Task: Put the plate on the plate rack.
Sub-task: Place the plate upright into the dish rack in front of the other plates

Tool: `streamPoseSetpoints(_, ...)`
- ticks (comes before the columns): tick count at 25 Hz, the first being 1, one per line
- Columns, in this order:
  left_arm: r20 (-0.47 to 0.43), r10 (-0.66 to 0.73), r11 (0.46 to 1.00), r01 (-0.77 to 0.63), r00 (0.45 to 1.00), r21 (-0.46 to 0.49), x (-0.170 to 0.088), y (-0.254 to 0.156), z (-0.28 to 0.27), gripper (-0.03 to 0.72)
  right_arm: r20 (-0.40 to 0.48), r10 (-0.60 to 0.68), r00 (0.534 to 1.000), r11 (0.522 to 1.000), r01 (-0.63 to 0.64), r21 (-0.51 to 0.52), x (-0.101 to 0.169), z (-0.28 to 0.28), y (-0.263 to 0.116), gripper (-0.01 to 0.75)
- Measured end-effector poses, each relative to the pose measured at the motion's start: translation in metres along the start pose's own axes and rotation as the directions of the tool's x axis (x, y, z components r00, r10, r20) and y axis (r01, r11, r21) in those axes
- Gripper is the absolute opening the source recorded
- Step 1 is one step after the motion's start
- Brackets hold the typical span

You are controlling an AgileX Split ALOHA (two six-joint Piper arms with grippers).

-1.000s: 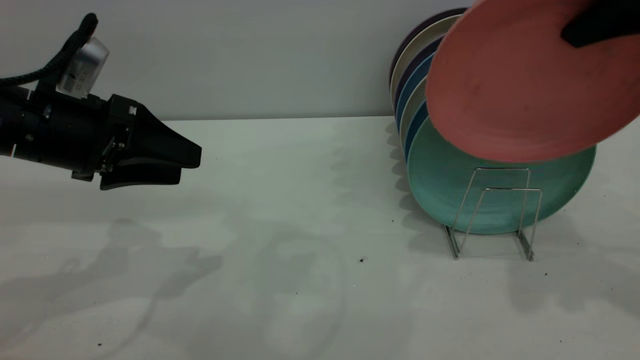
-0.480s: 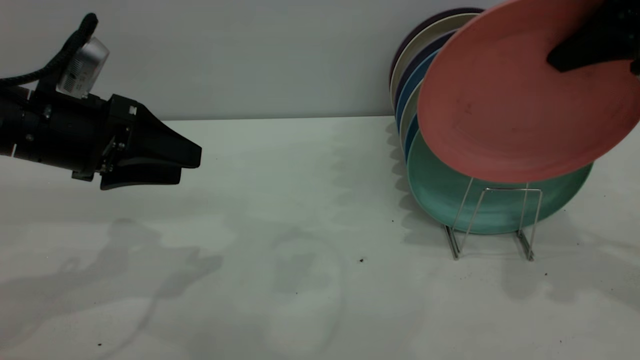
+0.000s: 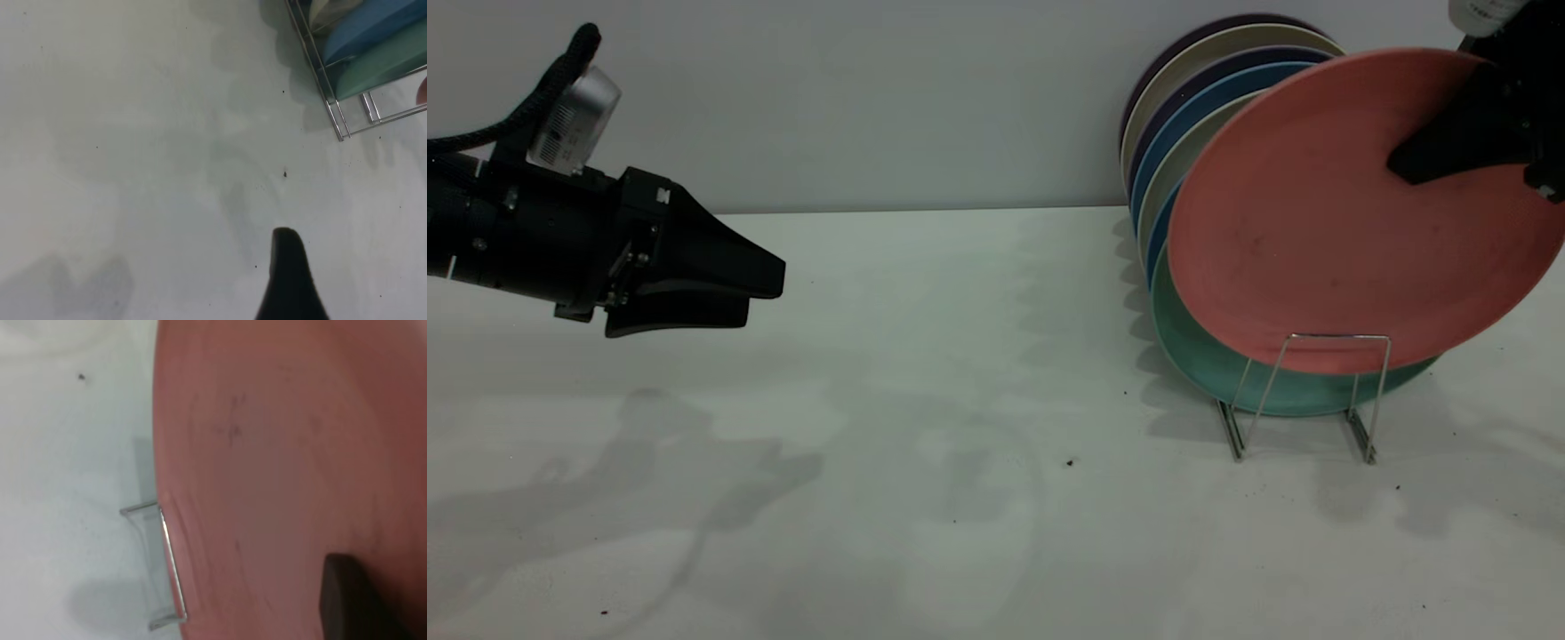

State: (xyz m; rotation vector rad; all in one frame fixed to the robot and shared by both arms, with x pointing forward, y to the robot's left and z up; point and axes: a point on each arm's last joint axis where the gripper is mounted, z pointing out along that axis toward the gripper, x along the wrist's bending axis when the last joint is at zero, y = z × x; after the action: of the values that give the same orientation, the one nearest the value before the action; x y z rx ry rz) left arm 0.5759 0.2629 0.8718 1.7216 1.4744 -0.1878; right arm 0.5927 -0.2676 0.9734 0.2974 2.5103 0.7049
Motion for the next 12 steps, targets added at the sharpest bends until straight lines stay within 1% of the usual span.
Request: streamPoseSetpoints(12, 0.0, 0.0, 1.0, 0.0, 1.0, 0.0, 0.0, 0.0, 0.0, 0.541, -0.018, 0.019, 1.0, 1.0, -0.019, 0.016, 0.0019, 0.0107, -0.007, 0.137)
